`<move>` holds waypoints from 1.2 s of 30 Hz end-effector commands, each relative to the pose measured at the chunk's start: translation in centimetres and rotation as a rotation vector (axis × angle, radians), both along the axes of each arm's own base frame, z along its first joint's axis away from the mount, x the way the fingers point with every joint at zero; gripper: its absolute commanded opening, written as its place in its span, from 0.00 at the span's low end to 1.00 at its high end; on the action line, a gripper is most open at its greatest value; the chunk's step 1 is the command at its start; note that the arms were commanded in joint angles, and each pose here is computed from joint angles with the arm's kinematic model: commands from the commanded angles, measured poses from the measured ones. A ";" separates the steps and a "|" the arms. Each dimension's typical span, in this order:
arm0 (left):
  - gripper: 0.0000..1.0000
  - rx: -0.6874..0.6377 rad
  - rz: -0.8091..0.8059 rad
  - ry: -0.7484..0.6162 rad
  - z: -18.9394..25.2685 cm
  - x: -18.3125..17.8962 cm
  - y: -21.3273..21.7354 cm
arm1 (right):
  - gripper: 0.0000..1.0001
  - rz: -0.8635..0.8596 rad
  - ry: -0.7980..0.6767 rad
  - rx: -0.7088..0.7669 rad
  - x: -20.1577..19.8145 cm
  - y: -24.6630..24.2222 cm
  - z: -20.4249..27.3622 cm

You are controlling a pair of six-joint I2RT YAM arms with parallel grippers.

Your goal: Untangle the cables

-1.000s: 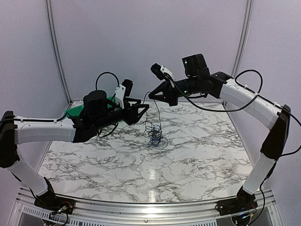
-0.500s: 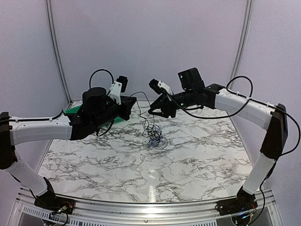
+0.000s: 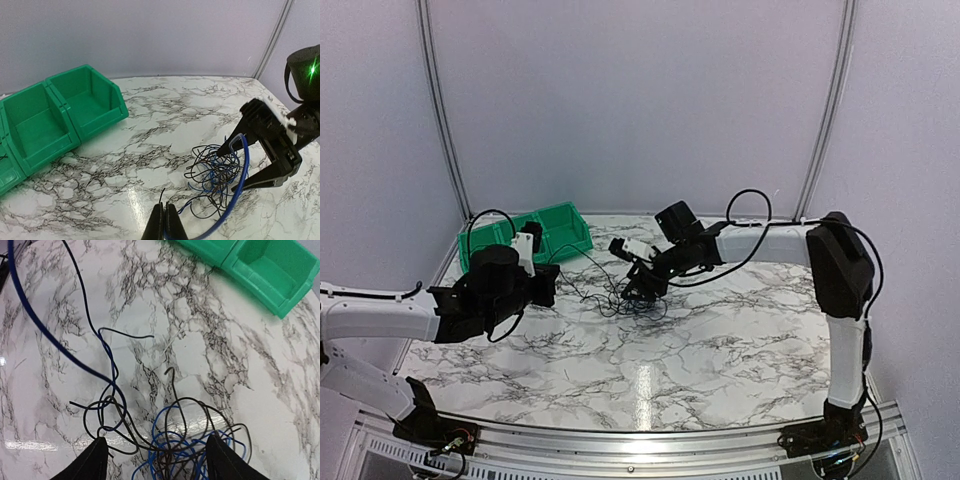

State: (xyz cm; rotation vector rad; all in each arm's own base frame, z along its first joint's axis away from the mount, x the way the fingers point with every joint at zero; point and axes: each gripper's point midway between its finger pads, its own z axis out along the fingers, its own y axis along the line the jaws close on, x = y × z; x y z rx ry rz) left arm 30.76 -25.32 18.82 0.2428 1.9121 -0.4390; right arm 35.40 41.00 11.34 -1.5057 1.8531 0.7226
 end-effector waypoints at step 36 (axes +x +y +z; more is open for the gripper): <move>0.00 0.036 0.327 -0.374 24.2 -3.8 12.6 | 0.28 -0.128 0.033 -0.184 2.8 -2.5 -9.0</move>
